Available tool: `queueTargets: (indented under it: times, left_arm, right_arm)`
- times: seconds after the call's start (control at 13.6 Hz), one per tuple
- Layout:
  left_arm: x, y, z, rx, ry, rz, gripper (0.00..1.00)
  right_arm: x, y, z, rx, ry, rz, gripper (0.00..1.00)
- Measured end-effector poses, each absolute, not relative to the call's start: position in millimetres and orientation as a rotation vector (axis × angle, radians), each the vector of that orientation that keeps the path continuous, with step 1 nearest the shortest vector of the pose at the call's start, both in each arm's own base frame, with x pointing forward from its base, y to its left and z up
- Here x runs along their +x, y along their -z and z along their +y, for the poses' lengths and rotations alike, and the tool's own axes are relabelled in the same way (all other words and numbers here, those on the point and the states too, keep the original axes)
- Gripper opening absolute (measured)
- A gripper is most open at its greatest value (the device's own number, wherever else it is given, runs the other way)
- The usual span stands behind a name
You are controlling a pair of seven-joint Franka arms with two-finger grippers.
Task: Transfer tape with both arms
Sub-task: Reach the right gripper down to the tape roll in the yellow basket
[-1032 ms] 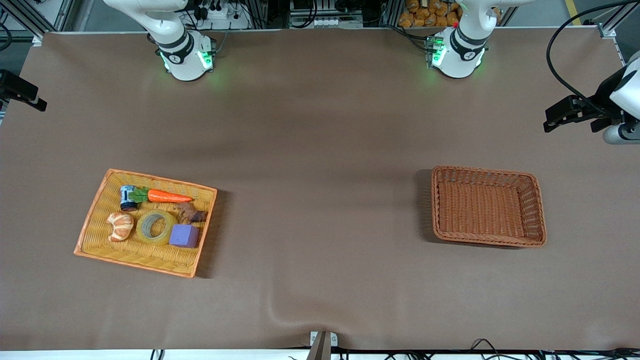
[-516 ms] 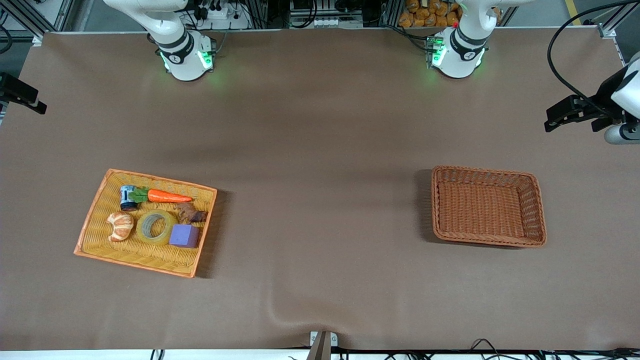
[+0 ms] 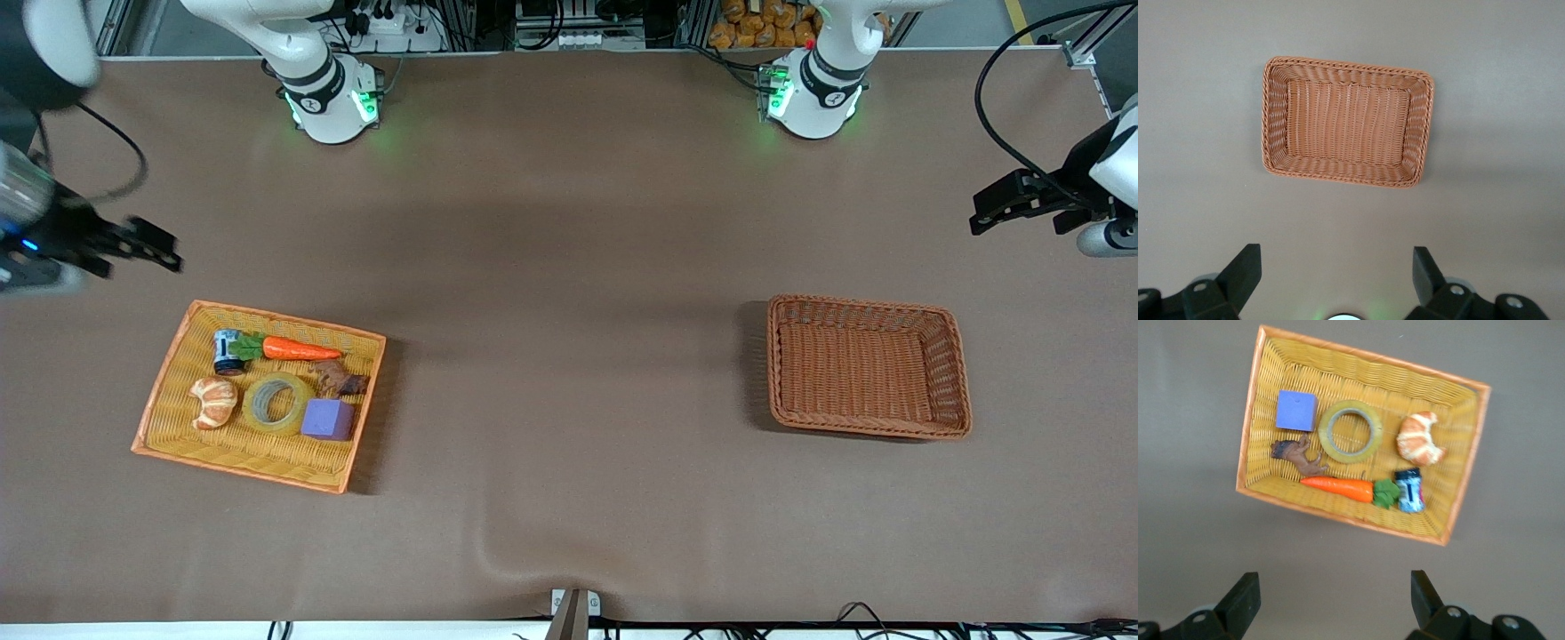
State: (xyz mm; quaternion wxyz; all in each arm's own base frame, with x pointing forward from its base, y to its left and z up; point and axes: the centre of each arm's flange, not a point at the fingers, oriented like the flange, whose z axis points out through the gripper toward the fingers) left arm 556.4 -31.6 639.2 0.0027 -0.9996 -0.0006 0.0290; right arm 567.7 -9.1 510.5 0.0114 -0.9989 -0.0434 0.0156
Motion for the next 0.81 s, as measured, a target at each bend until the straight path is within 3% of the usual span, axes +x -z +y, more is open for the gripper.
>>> queueTargets:
  times: [0.37,0.81]
  left_arm:
    - [559,-633,-31,-3.134,-0.108,-0.003,1.0]
    - [561,-631,-32,-3.134,-0.115,-0.001,1.0]
  right_arm:
    - [620,-360,49,-3.123,-0.111,-0.376,1.0]
    - [626,-274,-8,-3.004,-0.19,-0.429,1.0]
